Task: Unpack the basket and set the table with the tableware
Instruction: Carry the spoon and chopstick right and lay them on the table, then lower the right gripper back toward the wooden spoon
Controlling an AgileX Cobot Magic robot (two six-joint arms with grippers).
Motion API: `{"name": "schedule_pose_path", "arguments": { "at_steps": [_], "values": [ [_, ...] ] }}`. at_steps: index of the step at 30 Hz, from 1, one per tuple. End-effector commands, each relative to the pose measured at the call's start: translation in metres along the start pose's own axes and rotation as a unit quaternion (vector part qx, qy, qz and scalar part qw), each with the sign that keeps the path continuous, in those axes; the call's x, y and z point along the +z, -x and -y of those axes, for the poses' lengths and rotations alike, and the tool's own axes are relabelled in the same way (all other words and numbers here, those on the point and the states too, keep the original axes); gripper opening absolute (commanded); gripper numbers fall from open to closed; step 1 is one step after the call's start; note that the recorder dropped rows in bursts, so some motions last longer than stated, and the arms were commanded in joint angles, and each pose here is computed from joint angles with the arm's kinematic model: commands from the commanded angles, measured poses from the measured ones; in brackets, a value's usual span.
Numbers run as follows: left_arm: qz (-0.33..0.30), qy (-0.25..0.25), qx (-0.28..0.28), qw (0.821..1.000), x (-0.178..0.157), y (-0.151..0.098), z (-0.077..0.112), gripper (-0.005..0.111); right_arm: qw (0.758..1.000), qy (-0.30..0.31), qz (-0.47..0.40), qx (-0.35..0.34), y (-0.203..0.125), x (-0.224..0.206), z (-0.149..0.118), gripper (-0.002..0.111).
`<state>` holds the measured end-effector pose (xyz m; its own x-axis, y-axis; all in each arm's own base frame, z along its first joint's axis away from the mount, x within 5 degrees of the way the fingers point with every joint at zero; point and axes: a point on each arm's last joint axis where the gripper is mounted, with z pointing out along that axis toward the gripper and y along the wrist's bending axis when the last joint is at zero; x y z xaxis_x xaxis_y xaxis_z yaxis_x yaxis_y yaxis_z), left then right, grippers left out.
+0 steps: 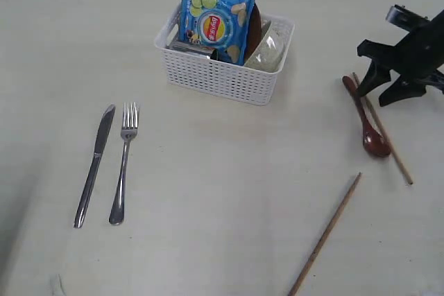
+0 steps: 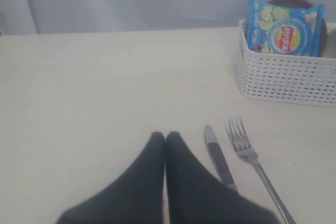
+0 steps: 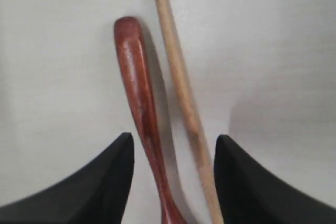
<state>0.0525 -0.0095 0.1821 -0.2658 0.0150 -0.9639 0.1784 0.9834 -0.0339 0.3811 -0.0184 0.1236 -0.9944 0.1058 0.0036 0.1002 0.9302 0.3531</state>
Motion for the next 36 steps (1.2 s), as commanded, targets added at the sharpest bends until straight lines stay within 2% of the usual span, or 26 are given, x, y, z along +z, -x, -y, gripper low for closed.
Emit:
{"name": "schedule_pose_path", "arguments": {
  "at_steps": [1, 3, 5, 9, 11, 14, 16, 21, 25, 31, 36],
  "values": [
    [0.005, -0.001, 0.002, 1.0, 0.0, 0.0, 0.0, 0.0, 1.0, 0.011, -0.01, -0.007, 0.009, -0.023, -0.009, 0.046],
    [0.005, -0.001, 0.002, 1.0, 0.0, 0.0, 0.0, 0.0, 1.0, 0.021, -0.006, -0.009, 0.012, -0.035, -0.014, 0.046],
    [0.005, -0.001, 0.002, 1.0, 0.0, 0.0, 0.0, 0.0, 1.0, 0.026, 0.01, -0.013, 0.012, -0.047, -0.02, 0.039],
    [0.005, -0.001, 0.002, 1.0, 0.0, 0.0, 0.0, 0.0, 0.999, 0.027, 0.034, -0.02, 0.01, -0.063, -0.026, 0.014],
    [0.005, -0.001, 0.002, 1.0, 0.0, 0.0, 0.0, 0.0, 0.998, 0.048, 0.038, -0.031, 0.008, -0.069, -0.033, -0.001],
    [0.005, -0.001, 0.002, 1.0, 0.0, 0.0, 0.0, 0.0, 0.991, 0.109, 0.048, -0.06, 0.003, -0.08, -0.05, -0.001],
    [0.005, -0.001, 0.002, 1.0, 0.0, 0.0, 0.0, 0.0, 0.989, 0.119, 0.044, -0.078, -0.006, -0.085, -0.062, -0.001],
    [0.005, -0.001, 0.002, 1.0, 0.0, 0.0, 0.0, 0.0, 0.99, 0.065, 0.064, -0.107, -0.041, -0.091, -0.085, -0.001],
    [0.005, -0.001, 0.002, 1.0, 0.0, 0.0, 0.0, 0.0, 0.99, 0.037, 0.074, -0.118, -0.091, -0.089, -0.101, -0.001],
    [0.005, -0.001, 0.002, 1.0, 0.0, 0.0, 0.0, 0.0, 0.992, -0.067, 0.024, -0.106, -0.161, -0.073, -0.103, -0.001],
    [0.005, -0.001, 0.002, 1.0, 0.0, 0.0, 0.0, 0.0, 0.989, -0.12, 0.036, -0.076, -0.194, -0.063, -0.105, 0.0]
  ]
}}
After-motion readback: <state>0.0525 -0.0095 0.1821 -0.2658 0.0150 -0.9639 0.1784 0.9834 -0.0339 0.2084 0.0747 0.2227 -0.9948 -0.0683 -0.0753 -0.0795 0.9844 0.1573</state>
